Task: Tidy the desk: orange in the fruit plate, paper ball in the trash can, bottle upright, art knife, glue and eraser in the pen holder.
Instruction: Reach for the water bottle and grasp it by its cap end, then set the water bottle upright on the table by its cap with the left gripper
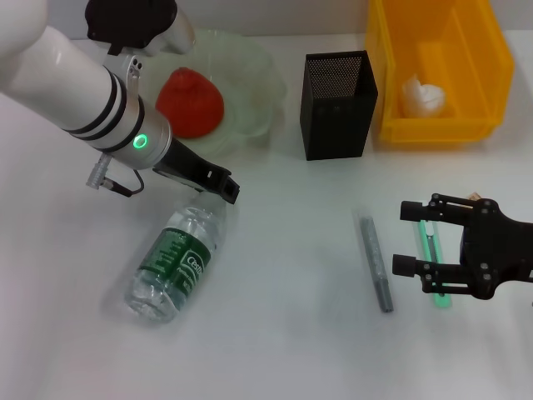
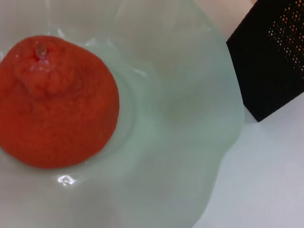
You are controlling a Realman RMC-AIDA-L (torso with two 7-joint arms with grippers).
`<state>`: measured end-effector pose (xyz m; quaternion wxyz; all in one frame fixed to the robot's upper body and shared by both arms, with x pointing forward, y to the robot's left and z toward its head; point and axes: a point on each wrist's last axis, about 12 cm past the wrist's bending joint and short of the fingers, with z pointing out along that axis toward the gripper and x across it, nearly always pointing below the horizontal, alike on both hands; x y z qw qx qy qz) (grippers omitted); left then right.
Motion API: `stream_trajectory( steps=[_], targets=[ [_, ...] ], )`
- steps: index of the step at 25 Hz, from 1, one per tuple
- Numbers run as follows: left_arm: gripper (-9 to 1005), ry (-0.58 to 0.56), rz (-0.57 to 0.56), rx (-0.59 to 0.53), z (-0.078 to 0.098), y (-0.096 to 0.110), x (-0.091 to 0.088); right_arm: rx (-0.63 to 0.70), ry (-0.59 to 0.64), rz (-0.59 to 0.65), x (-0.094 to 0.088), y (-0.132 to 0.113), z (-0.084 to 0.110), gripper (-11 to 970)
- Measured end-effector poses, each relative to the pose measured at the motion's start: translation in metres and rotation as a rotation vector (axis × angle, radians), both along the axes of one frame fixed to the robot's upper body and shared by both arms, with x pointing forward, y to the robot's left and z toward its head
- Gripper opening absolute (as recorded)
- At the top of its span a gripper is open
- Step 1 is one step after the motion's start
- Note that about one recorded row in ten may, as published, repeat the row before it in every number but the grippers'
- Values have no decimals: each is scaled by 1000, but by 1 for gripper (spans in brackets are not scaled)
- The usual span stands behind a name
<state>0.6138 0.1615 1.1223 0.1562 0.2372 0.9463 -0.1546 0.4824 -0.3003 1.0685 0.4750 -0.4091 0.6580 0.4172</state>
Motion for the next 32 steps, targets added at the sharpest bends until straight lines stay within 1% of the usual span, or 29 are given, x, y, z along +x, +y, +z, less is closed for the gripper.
stream_trajectory(
  steps=[3, 8, 10, 12, 13, 15, 16, 17, 18, 20, 21, 27, 29, 30, 31, 32],
  targets=[
    [439, -9, -14, 5, 1, -1, 0, -1, -1, -2, 0, 0, 0, 771],
    [439, -30, -41, -1, 6, 0, -2, 6, -7, -23, 1, -3, 1, 771],
    [439, -65, -65, -35, 12, 3, -5, 8, -9, -32, 2, -4, 1, 771],
    [439, -76, -75, -50, 14, 4, -7, 13, -9, -42, 2, -5, 2, 771],
    [439, -112, -110, -131, 19, 8, -13, 19, -10, -48, 2, -5, 2, 771],
    [439, -135, -125, -182, 22, 11, -16, 34, -12, -61, 2, -5, 3, 771],
    [439, -135, -125, -182, 22, 11, -16, 42, -14, -69, 2, -6, 3, 771],
    [439, -149, -132, -214, 23, 15, -18, 50, -16, -77, 2, -5, 3, 771],
    [439, -174, -138, -270, 24, 24, -22, 57, -17, -85, 3, -5, 3, 771],
    [438, -201, -141, -322, 24, 33, -26, 78, -15, -103, 3, -5, 3, 771],
    [438, -227, -145, -362, 23, 40, -30, 89, -14, -112, 4, -5, 3, 771],
    [438, -320, -138, -484, 20, 68, -44, 141, -14, -152, 8, -4, 5, 771],
    [438, -375, -132, -543, 17, 83, -53, 169, -17, -175, 9, -4, 5, 771],
    [438, -375, -132, -543, 17, 83, -53, 169, -17, -175, 9, -4, 5, 772],
    [438, -413, -136, -576, 15, 91, -60, 188, -21, -193, 10, -3, 5, 772],
    [438, -413, -136, -576, 15, 91, -60, 188, -21, -193, 10, -3, 5, 772]
  ],
)
